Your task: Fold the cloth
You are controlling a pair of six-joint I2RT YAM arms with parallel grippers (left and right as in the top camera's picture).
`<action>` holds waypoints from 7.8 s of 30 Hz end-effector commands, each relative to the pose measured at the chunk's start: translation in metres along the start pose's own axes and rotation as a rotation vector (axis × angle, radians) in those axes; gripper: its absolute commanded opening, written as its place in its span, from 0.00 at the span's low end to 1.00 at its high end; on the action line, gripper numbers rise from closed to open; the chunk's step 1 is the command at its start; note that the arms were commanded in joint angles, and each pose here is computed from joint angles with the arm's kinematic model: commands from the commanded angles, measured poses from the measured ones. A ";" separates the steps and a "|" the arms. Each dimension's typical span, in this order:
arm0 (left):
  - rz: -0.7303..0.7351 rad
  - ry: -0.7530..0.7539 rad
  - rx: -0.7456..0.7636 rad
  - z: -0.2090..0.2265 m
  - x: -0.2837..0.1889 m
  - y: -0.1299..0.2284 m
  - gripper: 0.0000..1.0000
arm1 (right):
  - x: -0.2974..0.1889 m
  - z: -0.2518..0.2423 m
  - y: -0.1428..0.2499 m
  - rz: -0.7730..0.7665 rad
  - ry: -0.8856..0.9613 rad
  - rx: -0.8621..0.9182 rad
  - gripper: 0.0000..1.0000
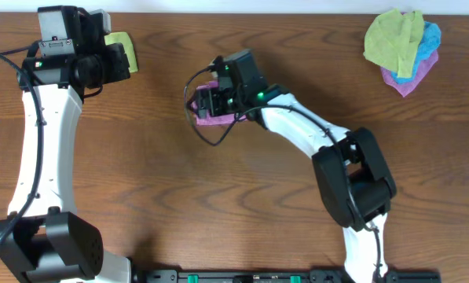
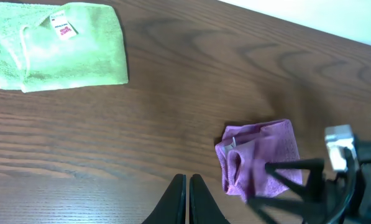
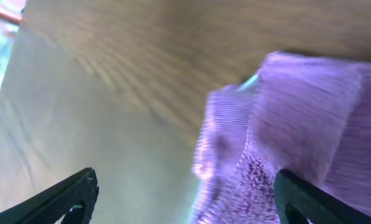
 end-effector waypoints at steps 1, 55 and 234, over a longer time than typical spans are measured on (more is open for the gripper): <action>-0.012 -0.019 -0.011 0.003 -0.002 -0.002 0.06 | 0.006 0.014 0.004 0.021 -0.040 0.000 0.96; 0.063 -0.072 -0.053 0.039 0.023 0.025 0.06 | -0.019 -0.052 0.000 0.031 0.040 0.104 0.01; -0.027 -0.035 0.083 0.123 0.131 -0.111 0.06 | -0.368 -0.016 0.047 0.040 0.542 0.049 0.88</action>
Point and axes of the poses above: each gripper's point midway between its finger pads, its own x axis out along the fingers, its own z axis along the line the jaws close on, y = z × x, the point moved 3 cm from there along -x, back along the fingers, and after that the axes turned 10 degrees about -x, right-handed, at the moved point
